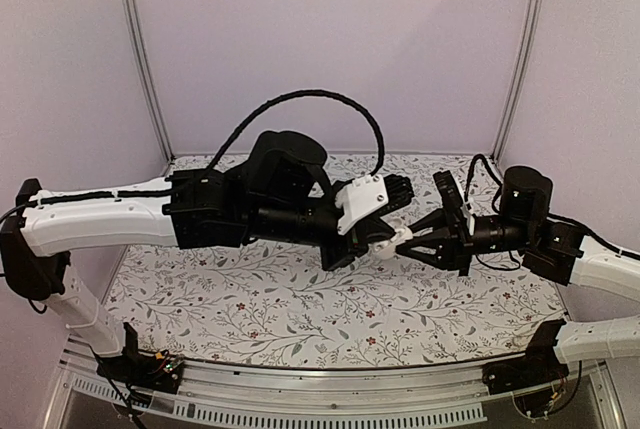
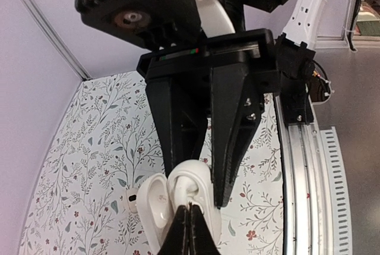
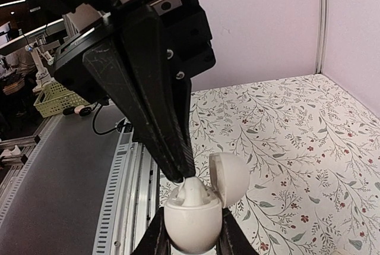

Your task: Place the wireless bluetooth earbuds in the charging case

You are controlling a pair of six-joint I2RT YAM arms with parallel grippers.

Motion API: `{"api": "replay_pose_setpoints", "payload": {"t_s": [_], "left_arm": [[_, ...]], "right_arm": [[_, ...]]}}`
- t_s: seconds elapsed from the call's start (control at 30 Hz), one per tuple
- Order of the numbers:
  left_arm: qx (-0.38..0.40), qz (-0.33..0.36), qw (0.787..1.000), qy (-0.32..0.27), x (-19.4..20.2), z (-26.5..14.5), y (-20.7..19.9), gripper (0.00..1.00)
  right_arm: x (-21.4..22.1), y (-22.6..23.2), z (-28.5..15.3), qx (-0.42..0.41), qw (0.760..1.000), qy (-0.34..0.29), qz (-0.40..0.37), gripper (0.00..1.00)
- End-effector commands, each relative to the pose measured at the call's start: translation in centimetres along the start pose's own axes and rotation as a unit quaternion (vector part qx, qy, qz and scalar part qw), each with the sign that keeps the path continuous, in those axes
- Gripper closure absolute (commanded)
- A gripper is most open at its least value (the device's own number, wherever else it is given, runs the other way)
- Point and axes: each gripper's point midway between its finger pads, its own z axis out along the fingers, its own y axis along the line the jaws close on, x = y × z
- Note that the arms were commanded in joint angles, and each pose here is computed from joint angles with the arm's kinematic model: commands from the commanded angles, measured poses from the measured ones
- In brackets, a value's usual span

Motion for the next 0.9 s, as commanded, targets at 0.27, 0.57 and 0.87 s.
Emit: {"api": "replay_pose_setpoints", "payload": {"t_s": [0.27,0.57,0.87], "left_arm": [[-0.003,0.008,1.000,-0.018,-0.6,-2.5,0.3,0.89],[-0.075,-0.044,0.995,-0.049,0.0,-5.8,5.1,0.86],[-0.081,-0.063,0.995,-0.005,2.4,-2.9,6.2,0.86]], "right_arm": [[-2.4,0.2,-0.4,0.009,0.999,-0.032,-0.025,1.00],[-2.3,0.2,-0.2,0.002,0.999,-0.030,-0.023,1.00],[-2.9,1.1,-0.1,-0.026,0.999,-0.037,-0.028,1.00]]}}
